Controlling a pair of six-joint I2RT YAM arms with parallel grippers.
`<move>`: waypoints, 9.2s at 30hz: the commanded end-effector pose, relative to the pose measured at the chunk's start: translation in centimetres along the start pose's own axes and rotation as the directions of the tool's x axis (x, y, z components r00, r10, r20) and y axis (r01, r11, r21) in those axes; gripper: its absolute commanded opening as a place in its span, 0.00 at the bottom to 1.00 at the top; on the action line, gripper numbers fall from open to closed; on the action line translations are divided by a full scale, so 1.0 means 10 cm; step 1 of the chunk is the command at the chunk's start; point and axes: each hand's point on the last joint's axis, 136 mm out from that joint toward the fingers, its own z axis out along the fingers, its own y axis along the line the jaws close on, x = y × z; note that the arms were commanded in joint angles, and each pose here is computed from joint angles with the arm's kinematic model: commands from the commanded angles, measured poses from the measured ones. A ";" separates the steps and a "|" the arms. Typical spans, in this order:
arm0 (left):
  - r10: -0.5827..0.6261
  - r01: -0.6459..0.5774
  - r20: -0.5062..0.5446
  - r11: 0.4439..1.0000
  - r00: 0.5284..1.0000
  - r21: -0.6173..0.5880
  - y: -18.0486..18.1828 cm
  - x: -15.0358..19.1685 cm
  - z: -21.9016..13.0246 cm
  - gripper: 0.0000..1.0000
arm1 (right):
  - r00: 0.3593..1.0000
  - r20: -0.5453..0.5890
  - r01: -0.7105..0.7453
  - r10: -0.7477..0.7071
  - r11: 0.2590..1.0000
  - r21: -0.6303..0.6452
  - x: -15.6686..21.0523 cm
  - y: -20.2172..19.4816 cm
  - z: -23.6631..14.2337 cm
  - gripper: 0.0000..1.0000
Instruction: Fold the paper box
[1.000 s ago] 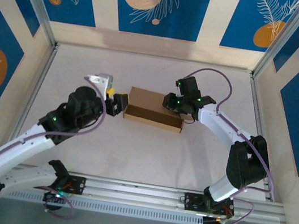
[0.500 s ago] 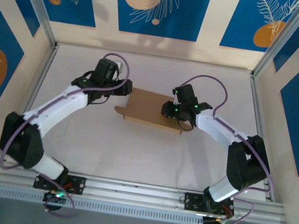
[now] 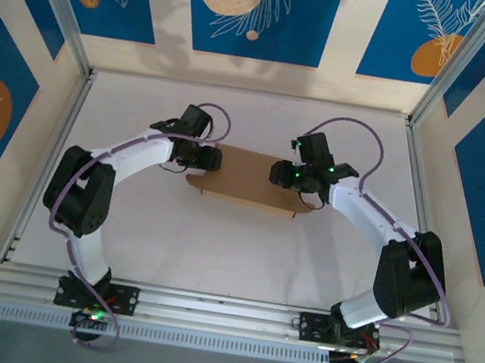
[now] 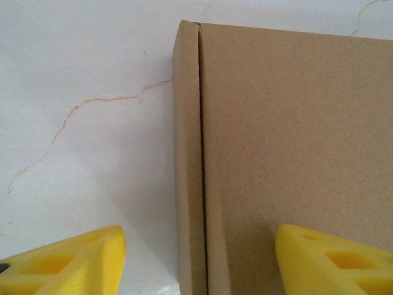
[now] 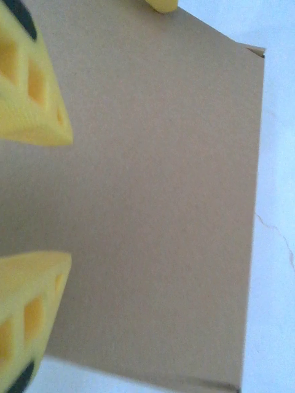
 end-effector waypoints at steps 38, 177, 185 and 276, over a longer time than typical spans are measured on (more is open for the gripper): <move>-0.023 0.023 -0.058 1.000 0.998 -0.008 0.21 0.37 0.34 0.62 | 0.957 -0.180 -0.191 0.226 0.963 0.192 0.66 -0.96 0.41 0.45; -0.094 0.159 -0.439 0.981 0.894 0.113 0.45 1.60 0.61 0.02 | 0.851 -0.375 -0.519 0.369 0.701 -0.489 0.20 -0.20 -0.02 0.88; -0.121 0.220 -0.441 0.959 0.889 0.179 0.43 1.48 0.55 0.02 | 0.850 -0.280 -0.524 0.446 0.777 -0.350 0.21 -0.55 -0.01 0.89; 0.946 -0.598 0.281 0.319 0.159 -0.736 -1.67 0.64 -1.73 1.00 | 0.728 -0.328 -0.663 0.602 0.496 -0.560 -0.39 -0.09 -0.88 0.39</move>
